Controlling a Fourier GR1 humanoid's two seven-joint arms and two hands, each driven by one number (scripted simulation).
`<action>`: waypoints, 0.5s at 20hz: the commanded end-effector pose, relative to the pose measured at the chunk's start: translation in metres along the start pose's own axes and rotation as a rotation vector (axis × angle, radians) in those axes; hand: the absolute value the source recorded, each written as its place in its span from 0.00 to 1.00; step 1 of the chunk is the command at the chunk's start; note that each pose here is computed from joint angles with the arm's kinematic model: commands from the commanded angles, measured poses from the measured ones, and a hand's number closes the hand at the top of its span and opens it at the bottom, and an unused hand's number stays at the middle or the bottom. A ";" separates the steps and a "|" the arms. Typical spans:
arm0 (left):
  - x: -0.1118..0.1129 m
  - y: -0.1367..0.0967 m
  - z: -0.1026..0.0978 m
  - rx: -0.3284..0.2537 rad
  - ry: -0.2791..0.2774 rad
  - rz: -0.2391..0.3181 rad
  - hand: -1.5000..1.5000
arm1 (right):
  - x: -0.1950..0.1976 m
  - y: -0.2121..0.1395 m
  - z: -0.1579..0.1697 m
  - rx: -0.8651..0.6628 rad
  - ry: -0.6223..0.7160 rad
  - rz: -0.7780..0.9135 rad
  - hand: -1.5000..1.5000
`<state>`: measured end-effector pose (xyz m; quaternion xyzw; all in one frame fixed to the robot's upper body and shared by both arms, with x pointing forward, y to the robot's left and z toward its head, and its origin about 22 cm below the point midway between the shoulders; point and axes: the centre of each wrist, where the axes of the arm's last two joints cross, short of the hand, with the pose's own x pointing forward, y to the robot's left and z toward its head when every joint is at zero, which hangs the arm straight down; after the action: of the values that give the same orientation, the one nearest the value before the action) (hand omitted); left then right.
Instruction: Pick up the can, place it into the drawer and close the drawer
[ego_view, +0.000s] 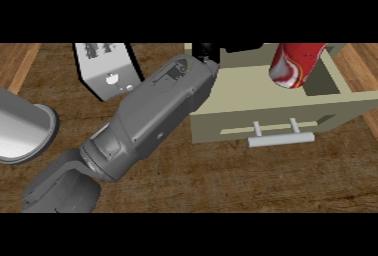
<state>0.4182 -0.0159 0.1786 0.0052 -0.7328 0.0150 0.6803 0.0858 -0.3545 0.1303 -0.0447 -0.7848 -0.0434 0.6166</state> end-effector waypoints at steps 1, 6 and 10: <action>-0.019 0.007 0.000 0.049 0.019 -0.005 0.00 | 0.005 -0.005 -0.005 0.007 -0.011 0.002 0.00; -0.011 0.003 -0.002 0.041 -0.004 -0.014 0.00 | -0.001 -0.004 -0.006 -0.010 -0.007 -0.004 0.00; -0.017 0.000 0.006 0.051 0.000 -0.009 0.00 | 0.001 -0.006 -0.008 -0.002 -0.001 0.013 0.00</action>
<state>0.4197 -0.0119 0.1646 0.0230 -0.7299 0.0306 0.6824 0.0880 -0.3585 0.1311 -0.0478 -0.7863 -0.0418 0.6146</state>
